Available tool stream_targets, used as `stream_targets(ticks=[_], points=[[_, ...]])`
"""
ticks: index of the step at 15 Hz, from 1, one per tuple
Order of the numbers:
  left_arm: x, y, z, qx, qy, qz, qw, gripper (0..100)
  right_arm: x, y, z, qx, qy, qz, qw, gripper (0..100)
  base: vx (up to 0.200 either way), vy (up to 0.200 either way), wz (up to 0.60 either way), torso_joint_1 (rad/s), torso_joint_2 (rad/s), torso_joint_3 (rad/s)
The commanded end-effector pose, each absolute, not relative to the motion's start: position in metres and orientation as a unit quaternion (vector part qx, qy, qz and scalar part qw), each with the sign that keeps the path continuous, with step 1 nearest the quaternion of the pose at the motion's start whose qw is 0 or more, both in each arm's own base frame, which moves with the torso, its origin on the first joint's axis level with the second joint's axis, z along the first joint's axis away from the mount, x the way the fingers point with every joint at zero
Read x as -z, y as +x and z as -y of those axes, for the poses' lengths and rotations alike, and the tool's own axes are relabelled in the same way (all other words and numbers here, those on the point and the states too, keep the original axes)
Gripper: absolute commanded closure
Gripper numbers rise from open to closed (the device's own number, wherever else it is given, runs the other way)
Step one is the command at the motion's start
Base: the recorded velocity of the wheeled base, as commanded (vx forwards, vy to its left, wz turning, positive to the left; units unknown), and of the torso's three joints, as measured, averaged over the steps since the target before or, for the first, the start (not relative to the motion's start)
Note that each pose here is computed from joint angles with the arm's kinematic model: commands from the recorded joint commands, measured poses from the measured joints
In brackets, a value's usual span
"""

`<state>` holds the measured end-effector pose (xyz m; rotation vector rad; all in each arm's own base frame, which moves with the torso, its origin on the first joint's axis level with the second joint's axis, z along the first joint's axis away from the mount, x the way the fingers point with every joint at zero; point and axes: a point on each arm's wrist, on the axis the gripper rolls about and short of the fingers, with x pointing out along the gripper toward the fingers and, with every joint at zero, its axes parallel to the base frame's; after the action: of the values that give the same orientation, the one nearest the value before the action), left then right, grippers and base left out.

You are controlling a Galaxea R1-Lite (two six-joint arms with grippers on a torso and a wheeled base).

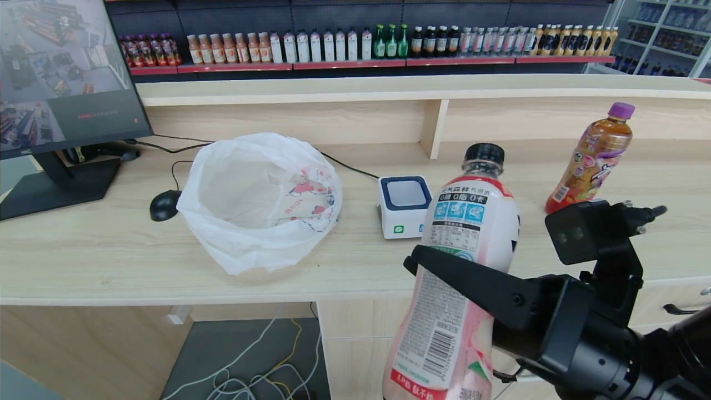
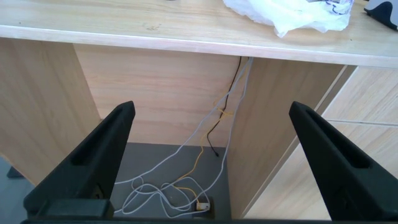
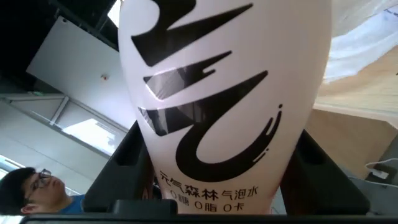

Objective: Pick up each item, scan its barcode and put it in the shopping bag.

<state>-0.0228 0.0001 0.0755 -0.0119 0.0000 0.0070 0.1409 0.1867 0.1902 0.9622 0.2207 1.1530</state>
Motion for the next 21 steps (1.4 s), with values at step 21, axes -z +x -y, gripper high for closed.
stream_targets(ticks=[21], points=[[-0.075, -0.023, 0.0, -0.004, -0.006, 0.0, 1.0, 0, -0.186, 0.135, -0.21, -0.547, 0.432, -0.123, 0.706, 100, 0.0, 0.0, 0.0, 0.0, 0.0, 0.0]])
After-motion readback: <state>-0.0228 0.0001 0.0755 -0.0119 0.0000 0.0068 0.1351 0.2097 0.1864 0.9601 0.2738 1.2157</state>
